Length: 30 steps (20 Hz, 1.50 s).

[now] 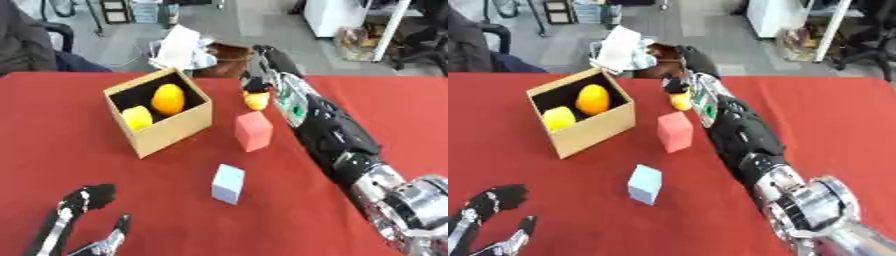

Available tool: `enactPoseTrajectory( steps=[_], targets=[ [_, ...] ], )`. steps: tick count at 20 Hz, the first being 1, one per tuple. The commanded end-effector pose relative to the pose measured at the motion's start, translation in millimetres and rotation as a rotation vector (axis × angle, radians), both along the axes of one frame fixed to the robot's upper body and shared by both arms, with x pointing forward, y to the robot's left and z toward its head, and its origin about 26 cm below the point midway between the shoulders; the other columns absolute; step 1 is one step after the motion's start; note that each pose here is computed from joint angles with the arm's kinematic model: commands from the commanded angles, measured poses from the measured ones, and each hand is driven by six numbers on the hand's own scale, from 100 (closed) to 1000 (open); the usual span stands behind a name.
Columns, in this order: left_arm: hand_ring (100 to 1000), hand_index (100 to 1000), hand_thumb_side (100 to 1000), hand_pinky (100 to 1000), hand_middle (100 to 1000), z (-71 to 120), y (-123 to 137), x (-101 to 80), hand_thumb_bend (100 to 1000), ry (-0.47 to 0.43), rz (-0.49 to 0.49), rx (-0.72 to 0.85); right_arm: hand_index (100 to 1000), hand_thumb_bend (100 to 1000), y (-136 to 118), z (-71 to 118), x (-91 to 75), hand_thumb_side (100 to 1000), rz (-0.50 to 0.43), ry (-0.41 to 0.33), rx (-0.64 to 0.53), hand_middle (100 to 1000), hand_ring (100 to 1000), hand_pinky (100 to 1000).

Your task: Pick up objects on the table and place them in the box.

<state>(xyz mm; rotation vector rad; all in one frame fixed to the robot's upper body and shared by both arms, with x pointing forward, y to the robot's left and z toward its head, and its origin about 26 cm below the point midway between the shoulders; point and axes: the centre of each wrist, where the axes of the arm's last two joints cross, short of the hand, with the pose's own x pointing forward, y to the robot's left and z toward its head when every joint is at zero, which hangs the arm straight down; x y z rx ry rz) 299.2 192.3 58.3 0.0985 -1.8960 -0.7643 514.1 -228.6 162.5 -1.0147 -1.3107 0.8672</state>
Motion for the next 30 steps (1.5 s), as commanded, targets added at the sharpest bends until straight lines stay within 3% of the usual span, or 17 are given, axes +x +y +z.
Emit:
enactPoseTrajectory(
  steps=[1,7,11,14,19,21,23,25,30],
  targets=[
    [741,822,345,773,713,8.5,4.3,0.7,309,-0.029,0.002,0.008,963,100,-5.2,7.4,2.0,446,0.003,0.041,0.001,897,812,758],
    [741,823,346,774,713,10.6,2.5,1.5,308,-0.035,-0.002,0.004,947,100,-7.2,-6.0,0.4,440,-0.029,0.127,-0.017,884,815,766],
    [742,823,347,774,713,12.1,1.2,2.1,306,-0.04,-0.006,0.0,904,100,-6.3,-13.0,-0.7,356,-0.059,0.134,-0.037,840,790,754],
    [742,824,348,774,714,13.6,0.3,2.5,304,-0.045,-0.009,-0.003,831,100,-4.7,-17.8,-1.6,227,-0.076,0.13,-0.052,732,735,728],
    [742,824,349,775,714,15.4,-1.7,3.4,302,-0.05,-0.015,-0.006,723,100,-2.6,-24.6,-3.1,114,-0.094,0.117,-0.07,556,645,687],
    [743,824,349,775,714,16.5,-2.6,3.9,301,-0.054,-0.018,-0.008,774,100,-3.3,-27.4,-3.7,187,-0.105,0.118,-0.074,614,661,694],
    [743,824,349,775,714,17.4,-3.3,4.4,301,-0.057,-0.02,-0.008,881,100,-5.0,-29.1,-3.9,263,-0.124,0.117,-0.078,735,701,707],
    [743,824,350,775,714,18.0,-3.9,4.5,300,-0.059,-0.022,-0.009,928,100,-6.7,-31.4,-4.1,335,-0.148,0.123,-0.081,813,740,728],
    [743,825,351,775,713,18.9,-4.2,4.9,299,-0.063,-0.023,-0.011,939,100,-8.8,-39.1,-5.1,410,-0.173,0.177,-0.095,847,761,748]
  ],
)
